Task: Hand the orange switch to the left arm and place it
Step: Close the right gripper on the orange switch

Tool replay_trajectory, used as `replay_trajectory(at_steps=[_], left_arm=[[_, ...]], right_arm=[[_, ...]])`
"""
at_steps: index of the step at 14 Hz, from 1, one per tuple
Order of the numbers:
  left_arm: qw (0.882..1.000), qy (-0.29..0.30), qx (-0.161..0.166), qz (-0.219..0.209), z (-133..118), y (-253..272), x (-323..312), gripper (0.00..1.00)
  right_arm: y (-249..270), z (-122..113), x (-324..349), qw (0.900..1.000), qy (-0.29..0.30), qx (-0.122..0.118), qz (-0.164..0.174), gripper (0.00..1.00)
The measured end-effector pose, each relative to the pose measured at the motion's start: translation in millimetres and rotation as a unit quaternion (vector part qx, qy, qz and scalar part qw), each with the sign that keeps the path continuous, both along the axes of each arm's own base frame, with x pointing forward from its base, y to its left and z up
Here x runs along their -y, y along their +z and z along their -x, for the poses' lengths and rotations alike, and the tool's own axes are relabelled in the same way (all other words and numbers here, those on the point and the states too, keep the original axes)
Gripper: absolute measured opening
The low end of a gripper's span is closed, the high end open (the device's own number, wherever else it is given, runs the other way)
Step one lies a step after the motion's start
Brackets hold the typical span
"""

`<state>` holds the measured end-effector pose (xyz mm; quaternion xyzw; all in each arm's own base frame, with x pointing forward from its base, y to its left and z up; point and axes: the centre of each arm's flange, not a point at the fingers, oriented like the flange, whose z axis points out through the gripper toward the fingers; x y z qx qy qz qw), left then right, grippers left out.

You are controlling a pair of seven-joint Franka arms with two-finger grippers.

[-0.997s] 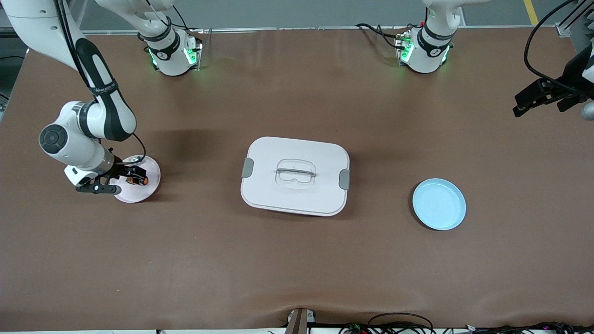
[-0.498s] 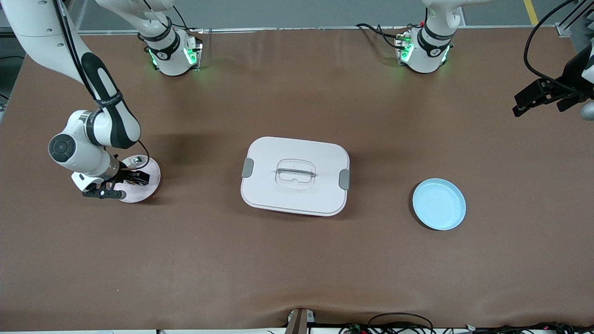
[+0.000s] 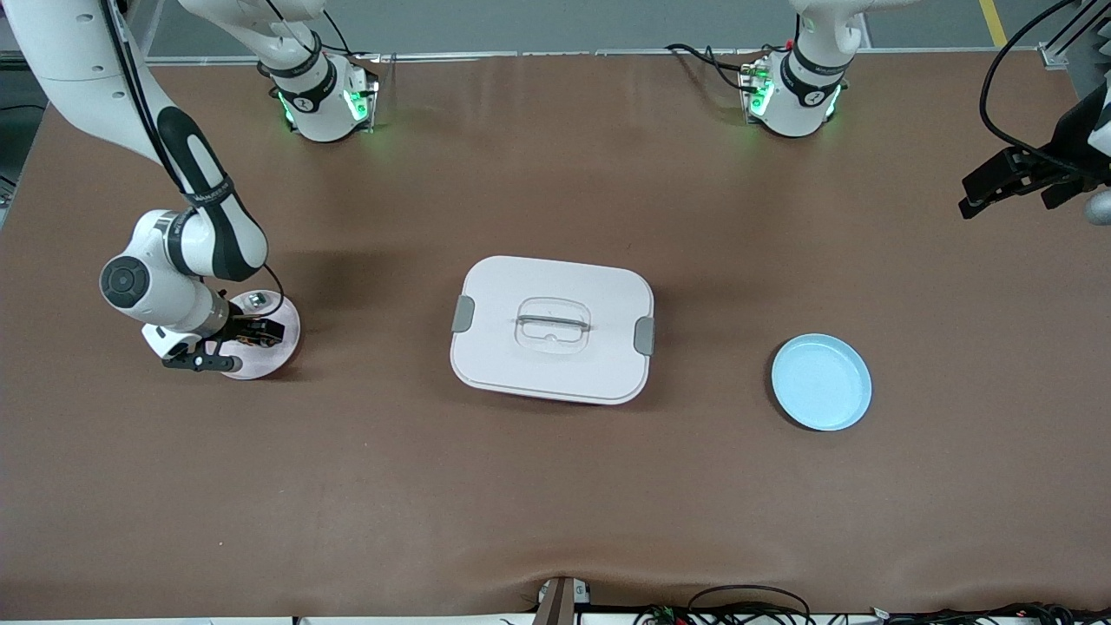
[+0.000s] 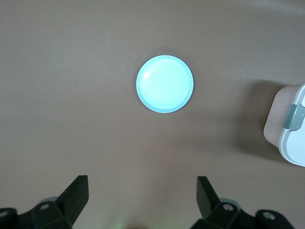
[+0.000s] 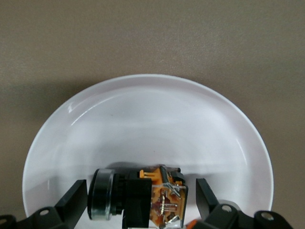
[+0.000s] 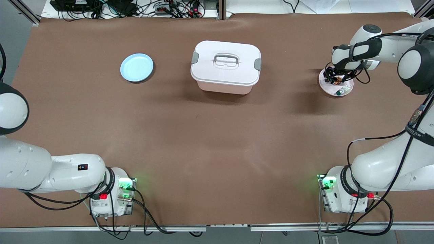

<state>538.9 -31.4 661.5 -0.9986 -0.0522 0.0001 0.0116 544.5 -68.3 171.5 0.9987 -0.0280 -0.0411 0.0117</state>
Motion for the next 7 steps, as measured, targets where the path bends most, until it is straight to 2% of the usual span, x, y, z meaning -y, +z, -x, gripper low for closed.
replay_trajectory(at_steps=[2, 3, 4, 6, 7], left_arm=[[1.000, 0.000, 0.000, 0.000, 0.0, 0.0, 0.0, 1.00], [1.000, 0.000, 0.000, 0.000, 0.0, 0.0, 0.0, 1.00], [1.000, 0.000, 0.000, 0.000, 0.0, 0.0, 0.0, 1.00], [1.000, 0.000, 0.000, 0.000, 0.0, 0.0, 0.0, 1.00], [1.000, 0.000, 0.000, 0.000, 0.0, 0.0, 0.0, 1.00]], right_arm=[[-0.5, 0.2, 0.0, 1.000, 0.000, -0.001, 0.000, 1.00], [-0.5, 0.2, 0.0, 1.000, 0.000, -0.001, 0.000, 0.94], [-0.5, 0.2, 0.0, 1.000, 0.000, -0.001, 0.000, 0.94], [-0.3, 0.1, -0.2, 1.000, 0.000, 0.000, 0.000, 0.77], [0.4, -0.1, -0.4, 1.000, 0.000, 0.000, 0.000, 0.73]])
